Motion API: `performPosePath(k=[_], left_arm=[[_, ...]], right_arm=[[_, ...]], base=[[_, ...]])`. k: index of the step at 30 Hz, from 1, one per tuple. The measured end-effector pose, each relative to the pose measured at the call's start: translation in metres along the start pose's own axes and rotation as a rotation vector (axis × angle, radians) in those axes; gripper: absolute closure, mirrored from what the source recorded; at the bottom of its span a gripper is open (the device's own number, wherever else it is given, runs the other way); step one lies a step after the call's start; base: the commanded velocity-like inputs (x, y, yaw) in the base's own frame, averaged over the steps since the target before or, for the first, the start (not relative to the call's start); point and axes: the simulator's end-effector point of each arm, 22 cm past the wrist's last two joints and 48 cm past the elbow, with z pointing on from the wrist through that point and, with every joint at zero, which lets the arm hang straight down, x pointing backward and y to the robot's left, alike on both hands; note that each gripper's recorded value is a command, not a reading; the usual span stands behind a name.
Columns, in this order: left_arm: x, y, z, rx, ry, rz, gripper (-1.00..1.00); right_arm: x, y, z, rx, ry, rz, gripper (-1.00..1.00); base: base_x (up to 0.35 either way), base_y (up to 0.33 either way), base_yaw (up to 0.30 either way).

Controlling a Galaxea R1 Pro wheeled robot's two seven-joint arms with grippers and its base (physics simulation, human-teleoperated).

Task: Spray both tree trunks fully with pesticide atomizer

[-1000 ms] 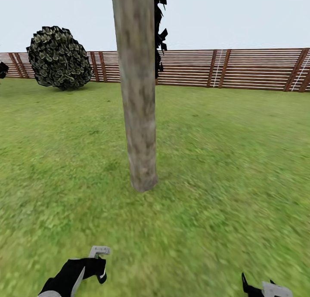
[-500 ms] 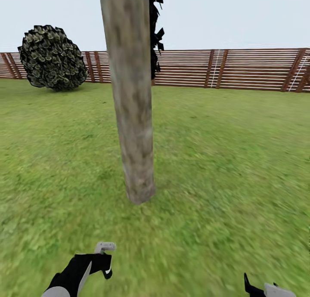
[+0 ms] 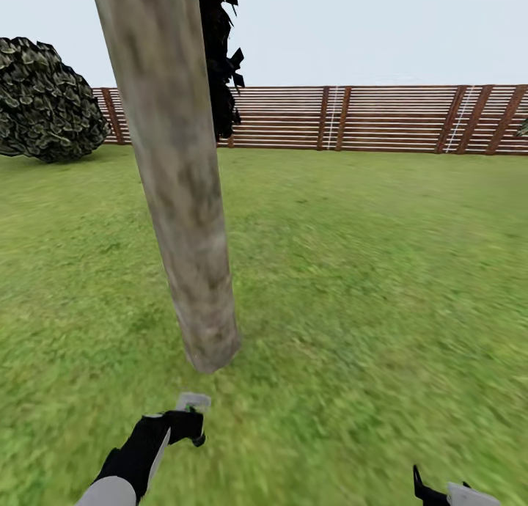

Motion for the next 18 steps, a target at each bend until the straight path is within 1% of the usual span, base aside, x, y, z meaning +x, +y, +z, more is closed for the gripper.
performPosePath(k=[2, 3, 4, 5, 8, 10, 12, 13, 15, 17, 18], left_arm=[[-0.014, 0.023, -0.006, -0.040, -0.026, 0.015, 1.00], [-0.019, 0.040, -0.011, -0.064, -0.037, 0.022, 1.00], [-0.054, 0.022, -0.017, -0.044, -0.111, 0.068, 1.00], [-0.057, 0.019, -0.017, -0.045, -0.114, 0.089, 1.00], [-0.056, 0.023, -0.017, -0.053, -0.110, 0.107, 1.00], [-0.056, 0.036, -0.020, -0.071, -0.110, 0.113, 1.00], [-0.055, 0.057, -0.024, -0.098, -0.108, 0.114, 1.00], [-0.054, 0.061, -0.024, -0.102, -0.107, 0.114, 1.00], [-0.054, 0.052, -0.023, -0.089, -0.108, 0.116, 1.00], [-0.056, 0.019, -0.017, -0.043, -0.111, 0.130, 1.00], [-0.057, 0.012, -0.016, -0.035, -0.111, 0.138, 1.00]], right_arm=[[0.000, 0.000, 0.000, -0.001, 0.000, 0.000, -1.00], [0.000, 0.001, 0.000, -0.001, 0.000, 0.000, -1.00], [0.000, 0.001, 0.000, -0.005, 0.000, -0.006, -1.00], [0.000, 0.001, 0.000, -0.006, 0.000, -0.007, -1.00], [0.000, 0.001, 0.000, -0.006, 0.000, -0.007, -1.00], [0.000, 0.001, 0.000, -0.005, -0.001, -0.007, -1.00], [0.000, 0.001, 0.000, -0.004, -0.001, -0.007, -1.00], [0.000, 0.000, 0.000, -0.004, -0.001, -0.007, -1.00], [0.000, 0.000, 0.000, -0.004, -0.001, -0.007, -1.00], [0.000, 0.000, 0.000, -0.004, -0.001, -0.008, -1.00], [0.000, 0.001, 0.000, -0.004, -0.001, -0.008, -1.00]], base=[[0.000, 0.000, 0.000], [-0.006, 0.000, 0.000], [-0.003, 0.000, 0.000], [-0.002, 0.000, 0.000], [0.000, 0.000, 0.000], [0.000, 0.000, 0.000], [0.000, 0.000, 0.000], [0.000, 0.000, 0.000], [0.000, 0.000, 0.000], [0.000, 0.000, 0.000], [0.000, 0.000, 0.000]])
